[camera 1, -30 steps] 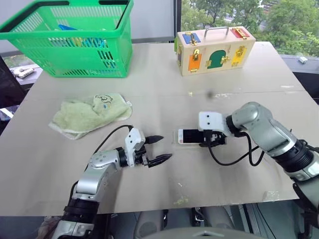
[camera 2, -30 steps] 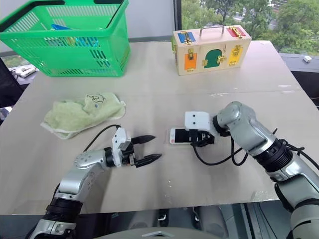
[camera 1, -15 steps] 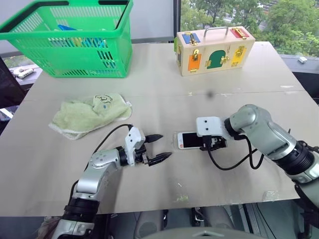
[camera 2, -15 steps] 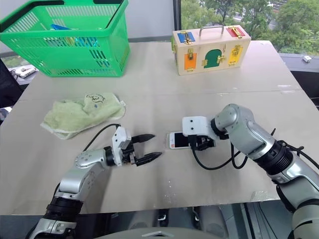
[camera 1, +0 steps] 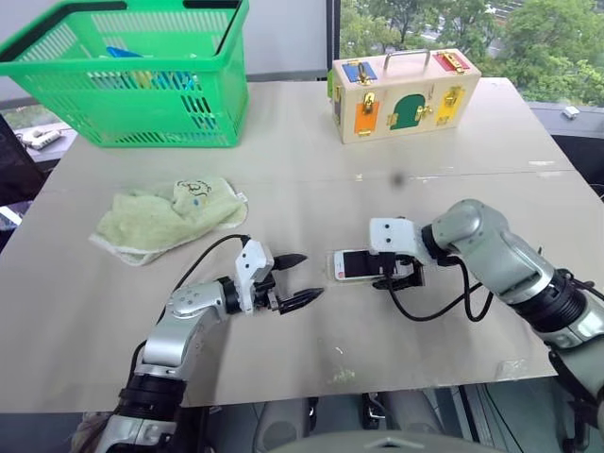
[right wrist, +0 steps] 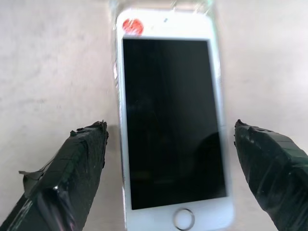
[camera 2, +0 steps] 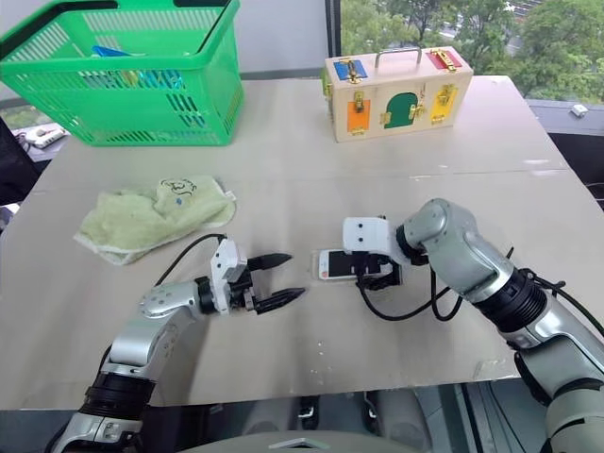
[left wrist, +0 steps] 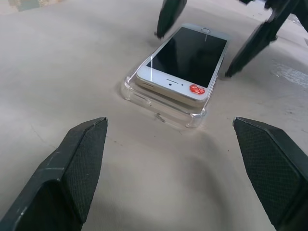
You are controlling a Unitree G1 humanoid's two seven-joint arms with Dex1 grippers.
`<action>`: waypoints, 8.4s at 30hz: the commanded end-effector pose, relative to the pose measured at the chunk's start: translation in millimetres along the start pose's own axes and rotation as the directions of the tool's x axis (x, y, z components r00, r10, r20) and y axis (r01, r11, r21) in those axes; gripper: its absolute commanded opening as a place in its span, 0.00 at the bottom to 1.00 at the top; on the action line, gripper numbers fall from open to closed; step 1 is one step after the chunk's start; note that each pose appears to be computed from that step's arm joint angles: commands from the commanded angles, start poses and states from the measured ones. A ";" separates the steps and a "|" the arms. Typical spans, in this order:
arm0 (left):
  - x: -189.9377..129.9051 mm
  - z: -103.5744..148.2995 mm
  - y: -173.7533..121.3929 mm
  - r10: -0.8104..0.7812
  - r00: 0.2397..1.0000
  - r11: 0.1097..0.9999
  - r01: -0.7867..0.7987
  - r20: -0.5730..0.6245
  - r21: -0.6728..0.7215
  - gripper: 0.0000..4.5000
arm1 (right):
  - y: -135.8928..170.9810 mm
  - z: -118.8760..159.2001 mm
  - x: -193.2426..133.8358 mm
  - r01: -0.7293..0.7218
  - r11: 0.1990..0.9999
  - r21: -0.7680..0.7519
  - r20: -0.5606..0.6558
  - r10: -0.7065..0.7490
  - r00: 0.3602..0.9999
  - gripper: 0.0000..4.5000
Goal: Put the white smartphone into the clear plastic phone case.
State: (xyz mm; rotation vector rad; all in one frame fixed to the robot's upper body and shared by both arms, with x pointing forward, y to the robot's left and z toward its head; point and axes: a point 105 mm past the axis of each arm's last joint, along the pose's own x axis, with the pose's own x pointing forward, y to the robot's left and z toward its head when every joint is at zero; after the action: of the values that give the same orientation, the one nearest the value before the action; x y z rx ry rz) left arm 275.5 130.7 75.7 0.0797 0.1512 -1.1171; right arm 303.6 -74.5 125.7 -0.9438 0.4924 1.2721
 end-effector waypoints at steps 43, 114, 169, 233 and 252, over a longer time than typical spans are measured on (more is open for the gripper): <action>-6.7 6.8 19.8 0.002 1.000 1.000 -0.002 -0.012 -0.002 0.95 | -0.3 51.1 -19.7 0.060 0.982 0.178 0.448 -0.135 0.884 0.02; 20.2 15.0 5.4 -0.082 0.980 0.990 0.102 -0.183 0.102 0.02 | 17.8 -52.2 -42.4 0.367 0.869 0.331 0.054 -0.406 0.912 0.00; -5.1 41.4 33.7 0.036 0.985 0.997 -0.046 -0.170 -0.058 0.02 | -5.1 -1.4 -37.5 0.218 0.929 0.298 0.266 -0.300 0.916 0.00; 56.7 18.7 12.6 -0.104 0.969 0.991 0.120 -0.223 0.057 0.02 | -4.1 -26.8 -7.2 0.165 0.880 0.445 0.206 -0.280 0.938 0.00; 57.4 23.6 1.1 -0.077 0.971 0.995 0.091 -0.227 0.049 0.02 | 36.8 -76.0 40.1 -0.020 0.801 0.599 0.013 0.015 1.000 0.00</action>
State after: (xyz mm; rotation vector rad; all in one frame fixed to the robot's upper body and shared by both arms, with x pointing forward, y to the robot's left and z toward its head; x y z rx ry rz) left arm 306.8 80.6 86.6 0.2431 0.3387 -1.1807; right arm 311.4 -95.0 94.6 -0.4362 0.5773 1.0679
